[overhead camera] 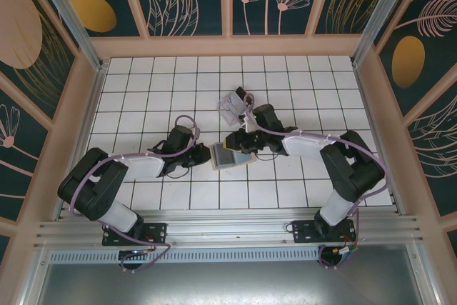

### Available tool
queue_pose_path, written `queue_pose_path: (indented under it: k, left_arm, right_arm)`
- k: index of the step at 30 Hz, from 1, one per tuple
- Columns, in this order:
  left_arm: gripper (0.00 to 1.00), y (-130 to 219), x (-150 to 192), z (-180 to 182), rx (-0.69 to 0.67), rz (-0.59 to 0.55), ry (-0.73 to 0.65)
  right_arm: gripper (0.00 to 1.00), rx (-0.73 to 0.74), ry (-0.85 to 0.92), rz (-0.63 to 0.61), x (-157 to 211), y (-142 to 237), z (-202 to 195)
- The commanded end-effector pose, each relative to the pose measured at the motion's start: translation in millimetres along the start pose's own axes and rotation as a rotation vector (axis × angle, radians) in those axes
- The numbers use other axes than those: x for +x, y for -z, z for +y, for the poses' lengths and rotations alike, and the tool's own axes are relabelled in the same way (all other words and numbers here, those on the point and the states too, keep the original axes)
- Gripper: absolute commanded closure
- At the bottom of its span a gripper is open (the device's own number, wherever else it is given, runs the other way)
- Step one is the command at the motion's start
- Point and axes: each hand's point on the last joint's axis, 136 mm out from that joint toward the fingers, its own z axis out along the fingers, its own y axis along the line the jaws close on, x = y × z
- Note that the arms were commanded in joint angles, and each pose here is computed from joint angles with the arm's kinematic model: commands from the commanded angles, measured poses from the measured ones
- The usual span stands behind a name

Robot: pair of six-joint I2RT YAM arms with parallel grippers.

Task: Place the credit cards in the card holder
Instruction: Flip over the card slot in the card holder.

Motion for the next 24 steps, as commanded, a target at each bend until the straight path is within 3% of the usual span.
queue_pose_path:
  k: [1, 7, 14, 17, 22, 24]
  left_arm:
    - [0.88, 1, 0, -4, 0.006, -0.003, -0.017]
    - [0.87, 9, -10, -9, -0.007, -0.035, -0.038]
    - [0.85, 14, -14, -9, -0.03, -0.05, -0.058]
    - [0.76, 17, -16, -10, -0.033, -0.061, -0.059]
    - [0.52, 24, -23, -6, -0.083, -0.094, -0.073]
    - [0.51, 30, -29, -7, -0.098, -0.12, -0.085]
  right_arm:
    - [0.69, -0.016, 0.019, -0.018, -10, 2, 8]
    - [0.68, 0.125, 0.06, -0.098, -35, 23, -16]
    - [0.68, 0.157, 0.07, -0.11, -47, 30, -26]
    - [0.68, 0.201, 0.072, -0.115, -48, 32, -37]
    - [0.68, 0.246, 0.08, -0.136, -54, 38, -47]
    - [0.68, 0.267, 0.093, -0.154, -61, 44, -49]
